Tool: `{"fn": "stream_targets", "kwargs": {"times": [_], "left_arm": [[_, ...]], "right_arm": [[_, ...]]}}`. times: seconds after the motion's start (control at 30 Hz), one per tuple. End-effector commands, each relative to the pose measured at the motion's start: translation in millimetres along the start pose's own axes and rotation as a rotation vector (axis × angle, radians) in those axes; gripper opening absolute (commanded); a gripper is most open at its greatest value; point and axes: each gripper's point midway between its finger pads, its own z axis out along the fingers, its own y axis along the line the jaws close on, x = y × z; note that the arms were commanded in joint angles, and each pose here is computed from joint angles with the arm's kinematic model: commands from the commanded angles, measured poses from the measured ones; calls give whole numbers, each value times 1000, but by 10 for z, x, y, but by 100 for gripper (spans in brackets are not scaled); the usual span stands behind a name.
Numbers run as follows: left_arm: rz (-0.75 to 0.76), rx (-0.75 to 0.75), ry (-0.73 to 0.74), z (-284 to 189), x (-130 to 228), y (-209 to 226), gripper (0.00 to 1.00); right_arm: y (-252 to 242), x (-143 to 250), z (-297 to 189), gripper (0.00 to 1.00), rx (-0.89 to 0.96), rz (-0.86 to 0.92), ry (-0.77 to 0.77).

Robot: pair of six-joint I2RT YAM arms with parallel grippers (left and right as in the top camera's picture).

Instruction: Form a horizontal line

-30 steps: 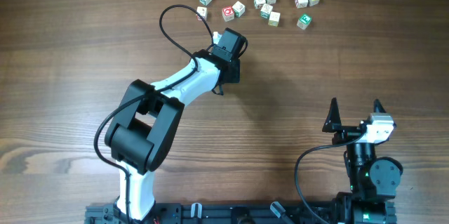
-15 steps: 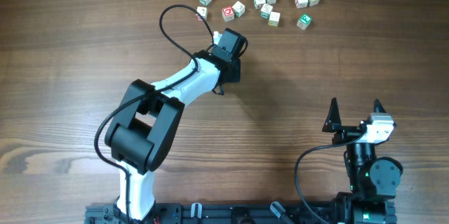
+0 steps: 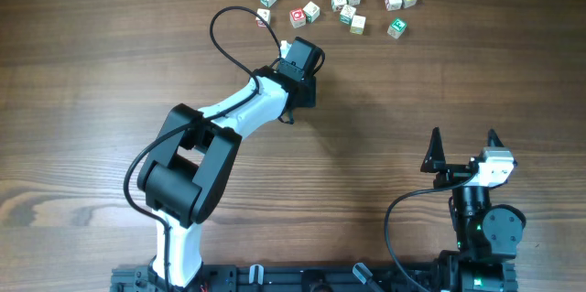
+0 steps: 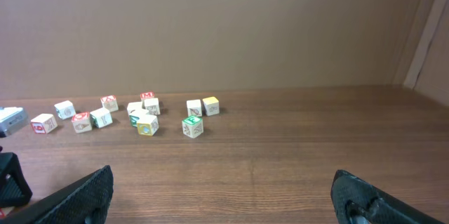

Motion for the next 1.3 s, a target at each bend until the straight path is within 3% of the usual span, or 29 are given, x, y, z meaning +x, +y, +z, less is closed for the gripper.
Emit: {"fn": "stream_targets", "kwargs": {"times": [0.0, 0.17, 0.43, 0.7, 1.0, 1.27], "left_arm": [[1, -19, 80, 173, 281, 72, 58], [-3, -5, 54, 76, 192, 40, 100], [-10, 17, -4, -513, -19, 29, 100], [-15, -107, -90, -1406, -119, 382, 100], [-36, -133, -163, -2322, 13, 672, 100], [-179, -201, -284, -3107, 270, 1125, 100]], "right_arm": [[37, -20, -5, 100, -19, -14, -10], [38, -20, -5, 100, -20, -15, -10], [37, -20, -5, 100, -19, -15, -10], [37, -20, -5, 100, -19, -14, -10], [37, -20, -5, 99, -19, -14, -10], [38, -20, -5, 100, -20, -15, -10]]}}
